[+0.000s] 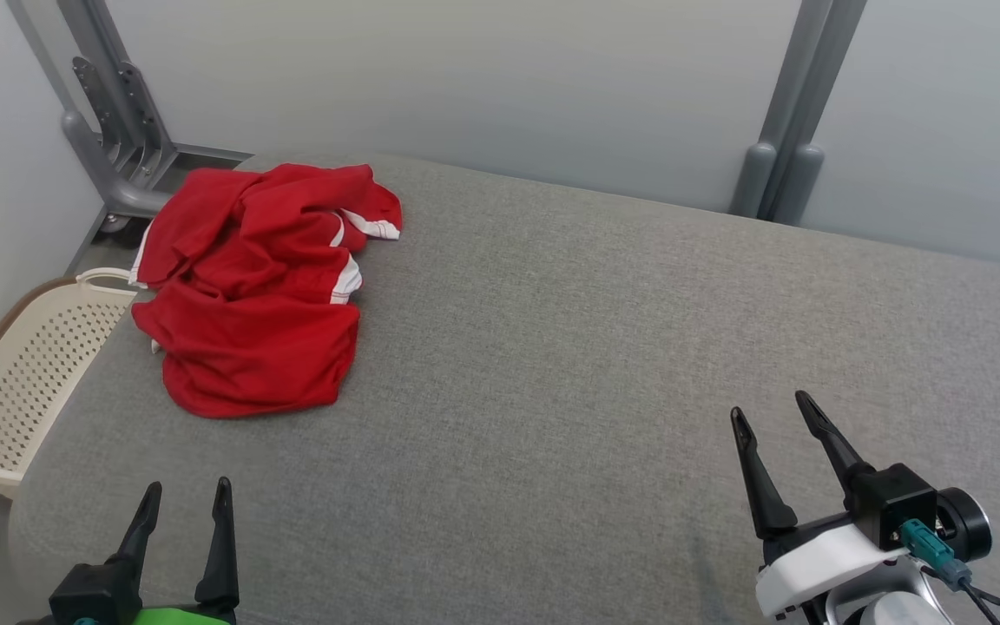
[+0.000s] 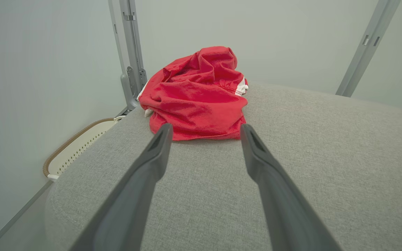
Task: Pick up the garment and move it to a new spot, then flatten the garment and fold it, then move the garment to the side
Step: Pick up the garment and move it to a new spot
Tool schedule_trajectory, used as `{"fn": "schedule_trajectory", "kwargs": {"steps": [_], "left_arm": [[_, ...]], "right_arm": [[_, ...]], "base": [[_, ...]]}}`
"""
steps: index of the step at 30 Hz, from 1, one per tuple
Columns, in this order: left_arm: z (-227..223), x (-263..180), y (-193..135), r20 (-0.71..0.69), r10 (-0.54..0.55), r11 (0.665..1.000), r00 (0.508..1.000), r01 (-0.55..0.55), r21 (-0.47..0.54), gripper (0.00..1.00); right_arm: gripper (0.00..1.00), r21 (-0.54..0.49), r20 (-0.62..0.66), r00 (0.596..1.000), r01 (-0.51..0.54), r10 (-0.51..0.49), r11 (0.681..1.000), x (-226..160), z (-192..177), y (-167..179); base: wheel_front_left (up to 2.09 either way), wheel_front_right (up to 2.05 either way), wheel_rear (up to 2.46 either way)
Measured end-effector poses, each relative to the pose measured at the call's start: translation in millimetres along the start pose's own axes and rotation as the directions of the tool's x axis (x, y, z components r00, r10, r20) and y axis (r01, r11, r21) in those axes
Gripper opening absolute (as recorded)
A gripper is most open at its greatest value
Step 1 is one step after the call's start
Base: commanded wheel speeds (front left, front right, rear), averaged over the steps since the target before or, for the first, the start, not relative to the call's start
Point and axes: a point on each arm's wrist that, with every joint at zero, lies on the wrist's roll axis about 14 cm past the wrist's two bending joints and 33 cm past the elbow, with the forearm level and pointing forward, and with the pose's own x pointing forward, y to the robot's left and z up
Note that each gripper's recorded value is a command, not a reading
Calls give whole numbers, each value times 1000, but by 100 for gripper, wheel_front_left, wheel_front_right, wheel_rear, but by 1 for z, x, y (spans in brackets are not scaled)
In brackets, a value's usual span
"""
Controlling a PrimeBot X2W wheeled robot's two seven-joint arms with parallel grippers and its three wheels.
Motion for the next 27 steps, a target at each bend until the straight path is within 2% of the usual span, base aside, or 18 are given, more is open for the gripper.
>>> {"fn": "schedule_trajectory", "kwargs": {"steps": [7,12,15,20,24,27], "left_arm": [[-3,0,4,-9,18,1000,1000,-18,-14,100],[1,25,4,-7,19,1000,1000,-19,-25,100],[8,50,5,0,19,1000,1000,-19,-24,100],[20,110,-1,-66,-25,999,998,27,28,100],[23,159,-11,-199,-74,988,977,98,115,100],[23,192,-22,-288,-100,982,952,142,128,100]], "right_arm": [[100,9,-1,1000,-9,9,1000,1,-1,4],[100,1,-30,999,17,-17,1000,-2,-12,-12],[100,-9,-45,999,26,-26,1000,2,-19,-22],[100,-19,-49,999,18,-19,1000,19,-28,-33],[100,-17,-54,999,0,-1,1000,34,-38,-37],[100,-13,-73,997,-8,7,1000,42,-51,-42]], "base": [[0,0,0],[0,0,0],[0,0,0],[0,0,0],[0,0,0],[0,0,0]]}}
